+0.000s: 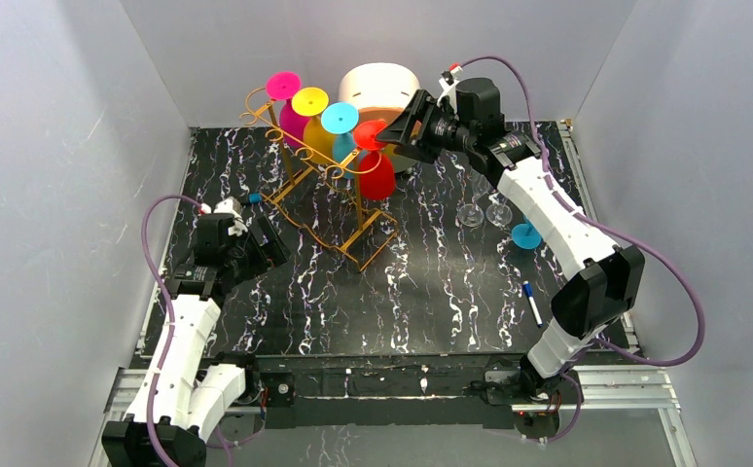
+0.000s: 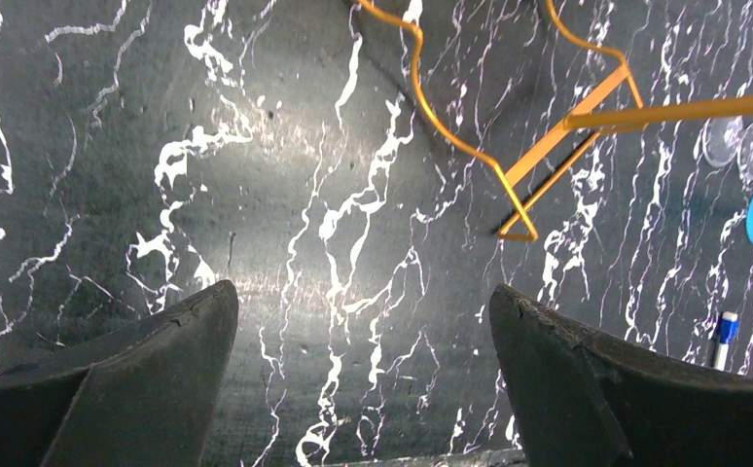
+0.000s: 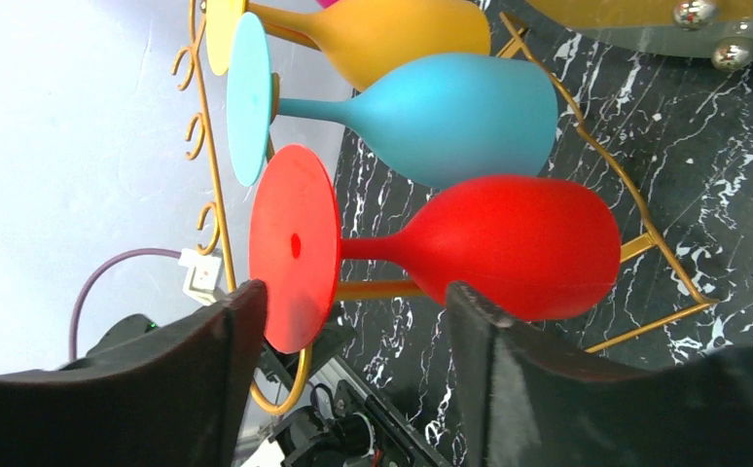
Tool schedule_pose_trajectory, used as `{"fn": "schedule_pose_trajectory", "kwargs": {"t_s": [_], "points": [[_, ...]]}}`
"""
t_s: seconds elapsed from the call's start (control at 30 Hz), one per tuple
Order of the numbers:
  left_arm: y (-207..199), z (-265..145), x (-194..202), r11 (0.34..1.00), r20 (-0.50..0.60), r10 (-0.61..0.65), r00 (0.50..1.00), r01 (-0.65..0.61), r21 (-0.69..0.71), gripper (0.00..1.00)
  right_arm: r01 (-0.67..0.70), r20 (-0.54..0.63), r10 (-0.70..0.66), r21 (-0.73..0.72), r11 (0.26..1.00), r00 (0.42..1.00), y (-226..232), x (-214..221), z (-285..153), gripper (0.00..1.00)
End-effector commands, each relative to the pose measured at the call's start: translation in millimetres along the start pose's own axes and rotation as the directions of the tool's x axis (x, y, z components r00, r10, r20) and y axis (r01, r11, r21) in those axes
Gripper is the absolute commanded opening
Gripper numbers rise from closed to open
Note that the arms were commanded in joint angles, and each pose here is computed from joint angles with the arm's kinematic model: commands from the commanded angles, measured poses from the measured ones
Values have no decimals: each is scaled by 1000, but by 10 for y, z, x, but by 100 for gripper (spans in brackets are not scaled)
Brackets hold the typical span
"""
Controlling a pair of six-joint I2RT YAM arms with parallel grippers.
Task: Take the wine glass off the wine glass rack
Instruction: Pick up the wine glass from the wine rack.
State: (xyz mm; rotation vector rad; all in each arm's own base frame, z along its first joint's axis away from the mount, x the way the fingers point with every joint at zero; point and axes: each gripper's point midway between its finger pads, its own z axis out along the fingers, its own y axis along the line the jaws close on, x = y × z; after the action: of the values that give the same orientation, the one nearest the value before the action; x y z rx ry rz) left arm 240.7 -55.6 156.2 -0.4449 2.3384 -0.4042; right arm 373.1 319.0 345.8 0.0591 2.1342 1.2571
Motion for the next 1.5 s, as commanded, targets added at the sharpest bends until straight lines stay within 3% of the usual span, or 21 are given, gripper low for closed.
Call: {"fn": "schedule_pose_trajectory", "kwargs": {"t_s": [0.0, 0.37, 0.63, 0.97, 1.13, 1.47], "points": [[-3, -20, 107, 1000, -24, 2, 1000, -1, 26, 98, 15, 46, -10, -115, 993, 999, 343, -211, -64, 65], [-101, -62, 2, 996, -7, 56, 998, -56, 68, 98, 4, 75, 5, -122, 992, 997, 347, -300, -23, 15], [-99, -80, -16, 994, -8, 89, 996, -88, 67, 98, -17, 113, 33, -140, 990, 993, 420, -381, -61, 1], [-299, -173, -188, 989, 15, 75, 997, -76, 128, 98, -63, 189, 105, -216, 974, 976, 592, -556, -151, 1], [-394, -200, -197, 984, 9, 55, 998, -56, 170, 98, -92, 289, 160, -236, 967, 944, 558, -666, -250, 1], [-662, -259, -277, 960, -8, -37, 999, 38, 279, 98, -67, 362, 156, -247, 967, 919, 625, -779, -405, 1]]}}
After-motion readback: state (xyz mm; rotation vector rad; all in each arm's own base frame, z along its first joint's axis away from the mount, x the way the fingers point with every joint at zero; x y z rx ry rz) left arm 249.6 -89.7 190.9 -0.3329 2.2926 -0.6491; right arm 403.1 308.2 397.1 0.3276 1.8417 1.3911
